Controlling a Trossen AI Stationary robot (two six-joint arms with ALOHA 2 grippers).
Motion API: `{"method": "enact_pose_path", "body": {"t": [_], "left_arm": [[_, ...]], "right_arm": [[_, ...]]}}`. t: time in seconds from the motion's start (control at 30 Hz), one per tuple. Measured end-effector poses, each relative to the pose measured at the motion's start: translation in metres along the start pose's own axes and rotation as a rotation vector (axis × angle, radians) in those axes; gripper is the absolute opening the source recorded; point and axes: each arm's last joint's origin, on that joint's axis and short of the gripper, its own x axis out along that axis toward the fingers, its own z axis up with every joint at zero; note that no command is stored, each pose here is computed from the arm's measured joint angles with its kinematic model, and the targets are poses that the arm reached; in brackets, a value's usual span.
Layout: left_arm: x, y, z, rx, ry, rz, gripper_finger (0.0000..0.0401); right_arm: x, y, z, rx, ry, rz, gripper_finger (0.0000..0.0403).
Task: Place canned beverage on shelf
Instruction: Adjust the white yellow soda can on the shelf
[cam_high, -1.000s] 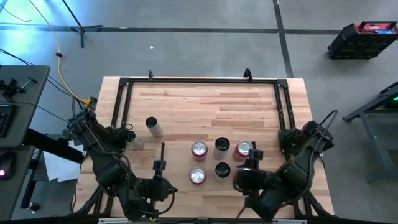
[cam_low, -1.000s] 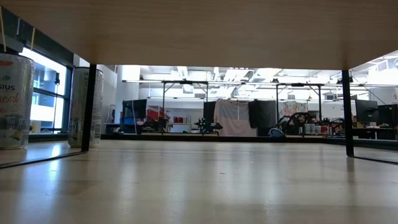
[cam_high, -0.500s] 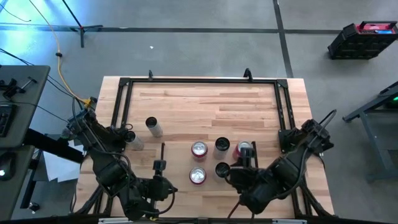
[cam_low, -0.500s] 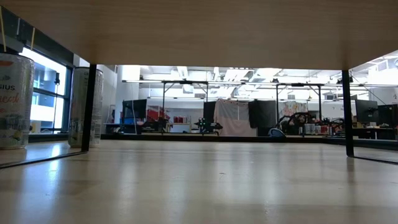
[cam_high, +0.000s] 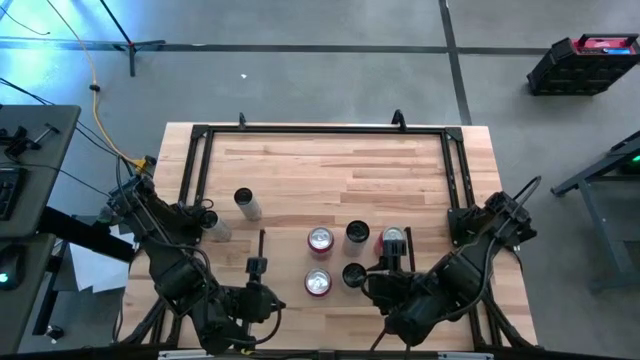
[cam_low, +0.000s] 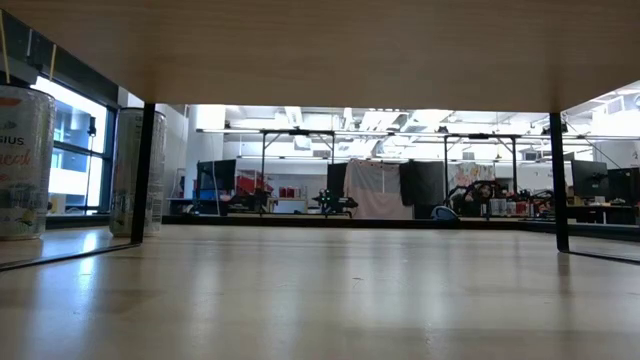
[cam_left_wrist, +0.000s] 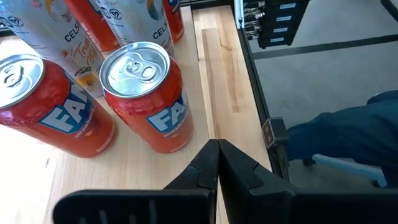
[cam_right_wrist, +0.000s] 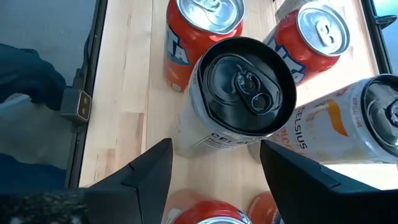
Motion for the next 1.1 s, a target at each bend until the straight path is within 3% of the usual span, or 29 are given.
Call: {"method": "enact_pose_path", "body": {"t": [0.33, 0.5, 0.67, 0.77, 1.1], "left_arm": [[0.000, 0.000, 0.000, -0.002, 0.000, 0.000, 0.0000], [0.002, 0.002, 0.003, -0.018, -0.011, 0.002, 0.0000], [0.000, 0.009, 0.026, -0.026, -0.133, -0.016, 0.0000], [-0.002, 0.016, 0.044, -0.030, -0.271, 0.060, 0.0000], [0.044, 0.044, 0.052, -0.078, -0.203, 0.127, 0.0000]], "right_arm": [[-0.001, -0.002, -0.001, 0.010, 0.007, -0.011, 0.0228], [-0.021, -0.010, -0.002, 0.045, -0.049, 0.025, 0.0228], [-0.037, -0.013, -0.005, 0.063, -0.127, -0.011, 0.0228], [-0.040, -0.012, -0.005, 0.056, -0.165, -0.049, 0.0228], [-0.040, -0.008, -0.007, 0.094, -0.151, -0.025, 0.0228]]}}
